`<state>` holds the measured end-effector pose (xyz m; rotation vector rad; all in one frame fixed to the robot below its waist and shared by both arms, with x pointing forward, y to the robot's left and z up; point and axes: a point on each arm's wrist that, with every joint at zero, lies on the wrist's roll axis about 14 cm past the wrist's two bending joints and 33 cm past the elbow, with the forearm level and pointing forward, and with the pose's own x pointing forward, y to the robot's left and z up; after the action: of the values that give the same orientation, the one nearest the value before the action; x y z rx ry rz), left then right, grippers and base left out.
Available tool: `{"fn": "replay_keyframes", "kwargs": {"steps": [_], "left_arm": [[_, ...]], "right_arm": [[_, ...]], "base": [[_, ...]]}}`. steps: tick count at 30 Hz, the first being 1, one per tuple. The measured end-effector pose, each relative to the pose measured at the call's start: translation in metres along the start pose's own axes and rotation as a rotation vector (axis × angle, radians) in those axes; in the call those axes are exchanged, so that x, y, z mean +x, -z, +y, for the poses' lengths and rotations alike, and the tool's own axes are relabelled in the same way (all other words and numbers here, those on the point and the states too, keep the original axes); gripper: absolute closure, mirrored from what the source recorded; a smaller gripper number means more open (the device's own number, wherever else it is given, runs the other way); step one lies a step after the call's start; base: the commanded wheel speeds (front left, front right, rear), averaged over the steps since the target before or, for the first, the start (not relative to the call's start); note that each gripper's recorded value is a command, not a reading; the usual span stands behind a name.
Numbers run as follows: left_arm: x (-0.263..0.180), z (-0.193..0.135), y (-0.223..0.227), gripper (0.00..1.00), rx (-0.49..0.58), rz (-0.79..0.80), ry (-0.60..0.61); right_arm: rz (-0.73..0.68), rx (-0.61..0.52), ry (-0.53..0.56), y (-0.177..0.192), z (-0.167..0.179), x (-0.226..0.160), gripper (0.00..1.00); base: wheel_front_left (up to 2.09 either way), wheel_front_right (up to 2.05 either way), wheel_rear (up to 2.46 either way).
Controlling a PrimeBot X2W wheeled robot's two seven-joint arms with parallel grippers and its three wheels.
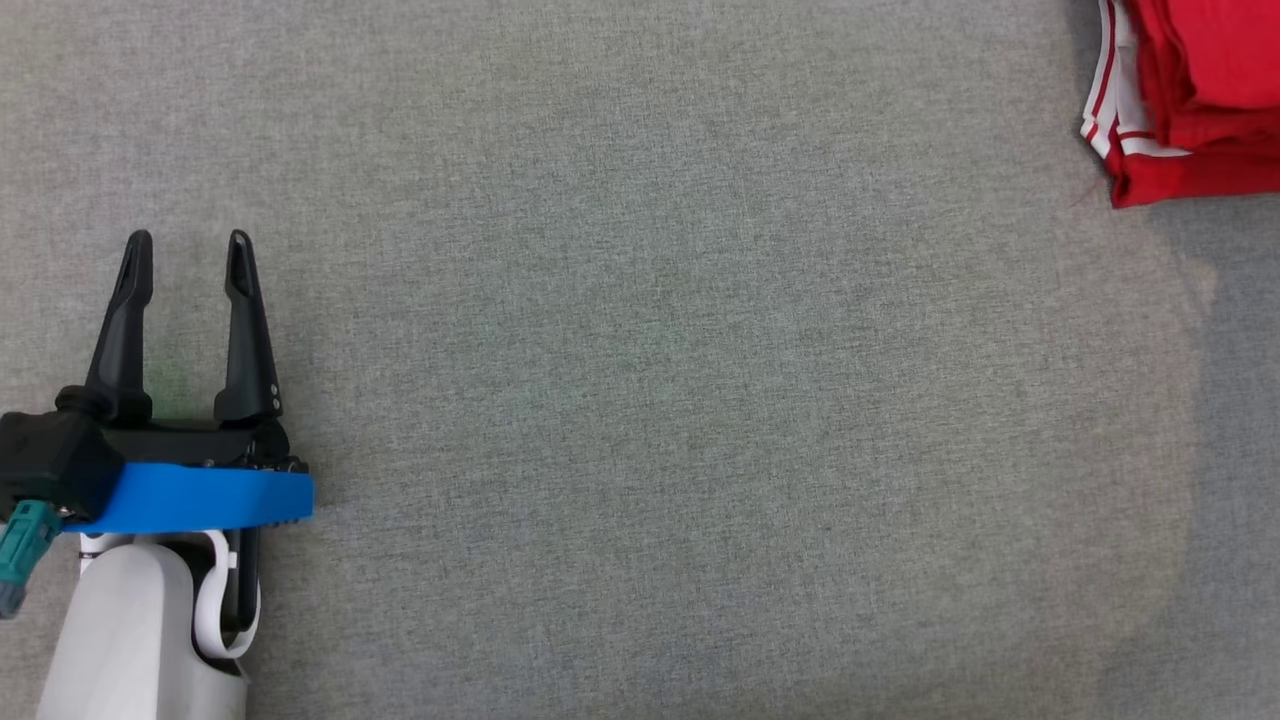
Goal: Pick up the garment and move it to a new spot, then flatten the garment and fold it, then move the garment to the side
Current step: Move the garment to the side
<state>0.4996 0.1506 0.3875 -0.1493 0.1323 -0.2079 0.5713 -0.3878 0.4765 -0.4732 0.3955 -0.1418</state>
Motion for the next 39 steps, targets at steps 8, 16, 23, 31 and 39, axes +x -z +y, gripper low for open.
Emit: {"fn": "replay_keyframes", "kwargs": {"steps": [8,16,23,31,39], "left_arm": [[0.002,0.003,-0.001,0.0,-0.007,-0.006,-0.008],[-0.011,0.01,-0.024,0.0,0.0,-0.045,-0.045],[-0.037,0.015,-0.047,0.0,0.015,-0.081,-0.082],[-0.071,0.016,-0.064,0.0,0.023,-0.105,-0.122],[-0.099,0.012,-0.076,0.0,0.035,-0.13,-0.135]], "right_arm": [[0.019,0.011,0.025,0.001,-0.003,0.005,0.0],[-0.071,0.025,0.03,-0.025,0.003,-0.007,0.0],[-0.232,0.067,-0.024,-0.063,0.031,-0.034,0.0],[-0.443,0.168,-0.139,-0.109,0.085,-0.077,0.0],[-0.54,0.279,-0.248,-0.121,0.135,-0.123,0.0]], "base": [[0.0,0.0,0.0],[0.0,0.0,0.0],[0.0,0.0,0.0],[0.0,0.0,0.0],[0.0,0.0,0.0]]}}
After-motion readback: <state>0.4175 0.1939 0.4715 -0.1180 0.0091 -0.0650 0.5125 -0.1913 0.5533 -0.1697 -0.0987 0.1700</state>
